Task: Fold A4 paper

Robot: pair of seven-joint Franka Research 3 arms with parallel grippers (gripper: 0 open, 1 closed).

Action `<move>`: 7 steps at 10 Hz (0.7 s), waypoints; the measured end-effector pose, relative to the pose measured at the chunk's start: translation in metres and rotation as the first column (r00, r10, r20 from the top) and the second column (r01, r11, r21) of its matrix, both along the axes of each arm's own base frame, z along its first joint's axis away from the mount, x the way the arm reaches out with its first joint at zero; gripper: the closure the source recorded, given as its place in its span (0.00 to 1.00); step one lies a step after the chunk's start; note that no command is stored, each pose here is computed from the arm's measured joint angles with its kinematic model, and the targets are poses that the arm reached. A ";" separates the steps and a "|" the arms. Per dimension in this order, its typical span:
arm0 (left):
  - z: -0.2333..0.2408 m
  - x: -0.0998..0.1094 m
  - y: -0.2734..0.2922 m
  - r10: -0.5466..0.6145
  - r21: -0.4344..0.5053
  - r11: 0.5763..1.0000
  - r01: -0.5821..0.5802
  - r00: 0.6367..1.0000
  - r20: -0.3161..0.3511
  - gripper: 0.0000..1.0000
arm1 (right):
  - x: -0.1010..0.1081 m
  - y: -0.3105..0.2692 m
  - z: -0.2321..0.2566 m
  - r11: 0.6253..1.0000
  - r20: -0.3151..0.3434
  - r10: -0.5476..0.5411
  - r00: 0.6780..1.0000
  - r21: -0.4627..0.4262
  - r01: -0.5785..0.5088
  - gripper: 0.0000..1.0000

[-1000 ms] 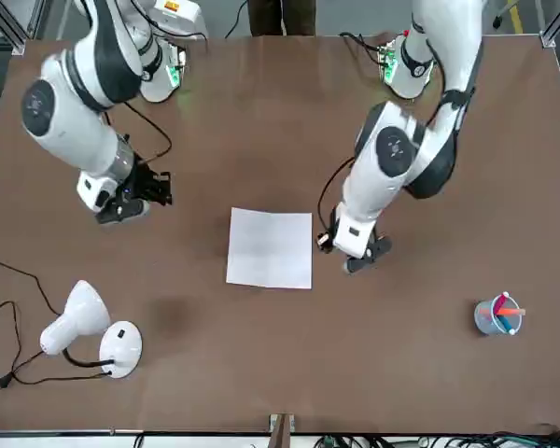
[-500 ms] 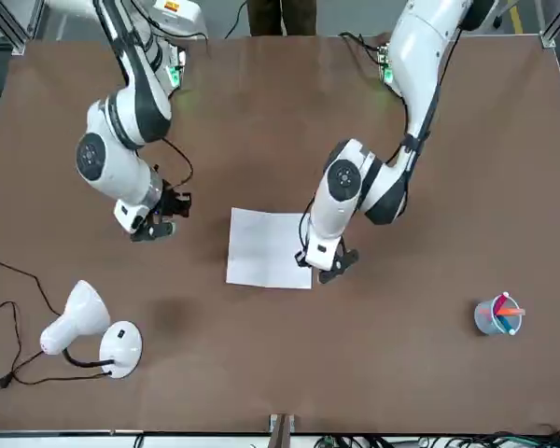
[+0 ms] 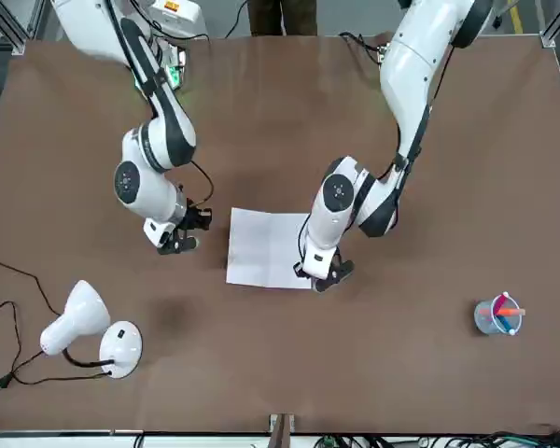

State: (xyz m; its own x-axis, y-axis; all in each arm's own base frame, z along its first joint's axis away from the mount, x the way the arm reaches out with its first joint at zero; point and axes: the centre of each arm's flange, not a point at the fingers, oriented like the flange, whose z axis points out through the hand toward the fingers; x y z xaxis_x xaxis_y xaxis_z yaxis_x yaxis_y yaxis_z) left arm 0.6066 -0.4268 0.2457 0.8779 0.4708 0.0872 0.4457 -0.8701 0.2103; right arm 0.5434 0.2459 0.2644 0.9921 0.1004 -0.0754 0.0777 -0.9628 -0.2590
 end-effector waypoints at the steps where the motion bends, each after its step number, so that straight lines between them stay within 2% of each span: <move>1: -0.009 -0.001 -0.002 -0.006 0.003 1.000 0.006 1.000 0.003 0.99 | -0.003 0.010 -0.013 1.000 0.005 0.010 1.000 -0.002 -0.010 0.98; 7: -0.063 -0.008 -0.005 -0.034 0.018 0.999 0.034 0.999 0.008 0.99 | -0.003 0.011 -0.054 1.000 0.005 0.012 1.000 -0.014 -0.012 0.98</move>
State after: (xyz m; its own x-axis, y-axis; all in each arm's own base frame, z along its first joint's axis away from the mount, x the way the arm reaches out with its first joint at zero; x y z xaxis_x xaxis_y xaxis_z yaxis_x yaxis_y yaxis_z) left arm 0.5988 -0.4322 0.1829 0.8927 0.4388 0.1024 0.4141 -0.8885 0.1977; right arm 0.5399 0.2570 0.2100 0.9912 0.1114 -0.0716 0.0908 -0.9653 -0.2448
